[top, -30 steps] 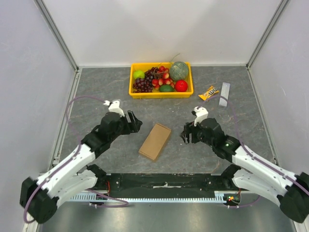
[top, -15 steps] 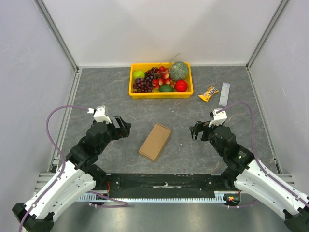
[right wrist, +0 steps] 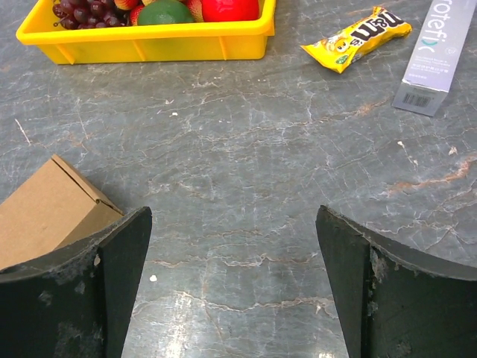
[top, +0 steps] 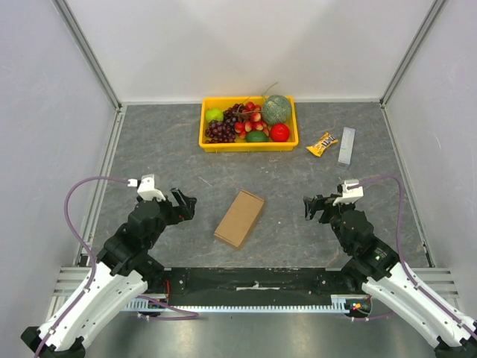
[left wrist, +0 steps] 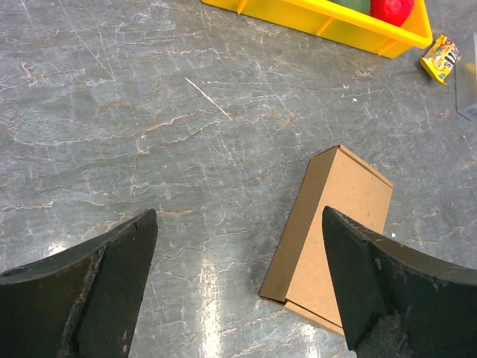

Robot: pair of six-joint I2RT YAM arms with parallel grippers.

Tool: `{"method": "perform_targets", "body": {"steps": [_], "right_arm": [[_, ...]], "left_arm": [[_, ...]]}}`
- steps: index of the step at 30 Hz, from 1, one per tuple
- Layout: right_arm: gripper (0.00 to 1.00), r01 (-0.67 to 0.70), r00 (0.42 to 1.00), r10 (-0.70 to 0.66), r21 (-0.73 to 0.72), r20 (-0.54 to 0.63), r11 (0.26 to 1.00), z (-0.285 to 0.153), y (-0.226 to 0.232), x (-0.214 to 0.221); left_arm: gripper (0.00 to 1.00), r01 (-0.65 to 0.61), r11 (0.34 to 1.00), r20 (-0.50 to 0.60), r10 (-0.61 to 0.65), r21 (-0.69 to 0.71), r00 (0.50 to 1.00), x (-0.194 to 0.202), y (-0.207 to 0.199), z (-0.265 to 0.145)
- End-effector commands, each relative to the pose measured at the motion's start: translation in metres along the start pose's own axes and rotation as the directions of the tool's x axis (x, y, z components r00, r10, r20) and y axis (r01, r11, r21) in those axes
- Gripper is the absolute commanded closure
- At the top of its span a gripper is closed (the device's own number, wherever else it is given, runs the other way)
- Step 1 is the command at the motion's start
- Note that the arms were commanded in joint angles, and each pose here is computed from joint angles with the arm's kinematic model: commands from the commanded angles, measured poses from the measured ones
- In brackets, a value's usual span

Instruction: Fold the paper box

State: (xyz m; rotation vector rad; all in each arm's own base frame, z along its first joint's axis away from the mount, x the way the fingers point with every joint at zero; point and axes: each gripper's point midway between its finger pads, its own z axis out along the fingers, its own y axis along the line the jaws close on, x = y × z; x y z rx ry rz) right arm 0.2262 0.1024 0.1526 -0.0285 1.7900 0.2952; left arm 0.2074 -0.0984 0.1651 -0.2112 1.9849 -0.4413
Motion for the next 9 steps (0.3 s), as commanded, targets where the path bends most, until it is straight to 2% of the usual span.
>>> {"method": "perform_targets", "body": {"steps": [1, 9], "right_arm": [[0.02, -0.038, 0.998, 0.036, 0.026, 0.056, 0.999, 0.0007, -0.0041, -0.0099], [0.02, -0.035, 0.998, 0.032, 0.061, 0.052, 0.998, 0.0028, -0.0087, -0.0103]], "left_arm": [[0.03, 0.042, 0.999, 0.048, -0.042, -0.006, 0.998, -0.0062, 0.0034, -0.0030], [0.02, 0.042, 0.999, 0.056, -0.041, -0.023, 0.998, -0.0077, 0.0069, -0.0040]]}}
